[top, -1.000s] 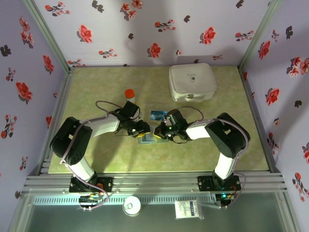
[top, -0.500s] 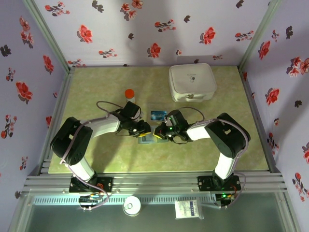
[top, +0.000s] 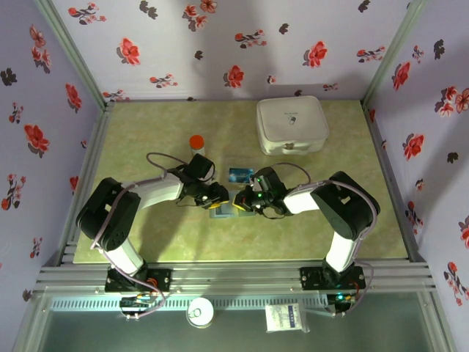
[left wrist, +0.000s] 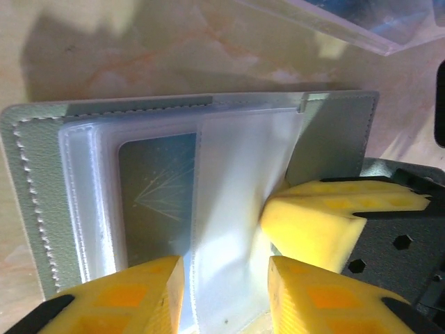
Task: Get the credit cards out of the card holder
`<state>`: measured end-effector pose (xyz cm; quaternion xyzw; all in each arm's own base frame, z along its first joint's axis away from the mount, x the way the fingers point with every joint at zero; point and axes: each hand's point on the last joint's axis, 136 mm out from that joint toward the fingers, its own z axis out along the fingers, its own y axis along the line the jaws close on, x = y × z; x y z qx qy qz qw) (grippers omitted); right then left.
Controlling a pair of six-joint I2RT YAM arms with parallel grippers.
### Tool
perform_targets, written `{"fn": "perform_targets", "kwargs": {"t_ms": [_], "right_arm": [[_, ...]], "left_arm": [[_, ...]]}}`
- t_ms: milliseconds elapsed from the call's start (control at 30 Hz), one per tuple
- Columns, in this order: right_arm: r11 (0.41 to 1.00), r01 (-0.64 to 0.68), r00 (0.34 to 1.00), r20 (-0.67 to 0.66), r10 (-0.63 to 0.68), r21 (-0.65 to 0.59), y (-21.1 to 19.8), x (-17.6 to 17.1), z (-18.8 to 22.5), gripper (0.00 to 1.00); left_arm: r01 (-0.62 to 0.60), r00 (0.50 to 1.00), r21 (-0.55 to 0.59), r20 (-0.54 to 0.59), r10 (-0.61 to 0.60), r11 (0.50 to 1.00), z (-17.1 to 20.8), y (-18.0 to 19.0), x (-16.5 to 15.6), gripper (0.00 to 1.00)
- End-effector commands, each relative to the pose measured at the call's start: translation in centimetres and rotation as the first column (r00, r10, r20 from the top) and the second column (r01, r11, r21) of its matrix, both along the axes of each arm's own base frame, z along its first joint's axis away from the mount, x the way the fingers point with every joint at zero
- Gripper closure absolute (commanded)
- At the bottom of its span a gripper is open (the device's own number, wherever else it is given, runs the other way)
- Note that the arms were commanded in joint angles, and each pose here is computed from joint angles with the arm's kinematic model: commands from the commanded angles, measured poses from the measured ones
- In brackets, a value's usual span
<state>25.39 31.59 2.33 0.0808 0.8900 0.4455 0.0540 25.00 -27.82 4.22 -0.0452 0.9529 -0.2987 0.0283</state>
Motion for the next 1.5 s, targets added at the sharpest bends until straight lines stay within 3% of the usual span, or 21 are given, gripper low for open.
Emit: {"fn": "perform_targets", "kwargs": {"t_ms": [0, 400, 600, 900, 1167, 1467], "right_arm": [[0.999, 0.023, 0.999, -0.045, -0.024, -0.033, -1.1, -0.4, -1.4, 1.0], [1.0, 0.024, 0.999, -0.04, -0.024, -0.004, -0.8, -0.3, -1.0, 1.0], [1.0, 0.017, 1.0, 0.013, -0.018, 0.02, -0.7, -0.1, 1.4, 0.88], [0.978, 0.074, 0.992, 0.118, -0.052, -0.194, -5.3, 0.0, 3.8, 0.81], [0.929, 0.206, 0.967, 0.211, -0.145, -0.306, -10.6, 0.5, 6.2, 0.78], [0.924, 0.219, 0.968, 0.193, -0.164, -0.313, -11.8, -0.6, 6.5, 0.74]], "left_arm": [[0.008, 1.0, -0.028, -0.016, -0.008, 1.0, 0.1, -1.0, 0.0, 0.66], [0.003, 1.0, -0.046, 0.003, -0.003, 0.999, 0.9, -1.2, 0.2, 0.73], [0.008, 1.0, -0.079, 0.026, -0.006, 0.997, 2.2, -1.9, 0.6, 0.73], [0.046, 0.998, -0.124, 0.043, -0.041, 0.991, 3.9, -4.0, 0.6, 0.72], [0.11, 0.994, -0.128, 0.026, -0.108, 0.986, 3.1, -6.3, 0.1, 0.58], [0.147, 0.989, -0.151, -0.004, -0.149, 0.978, 1.3, -8.6, 0.2, 0.51]]}}
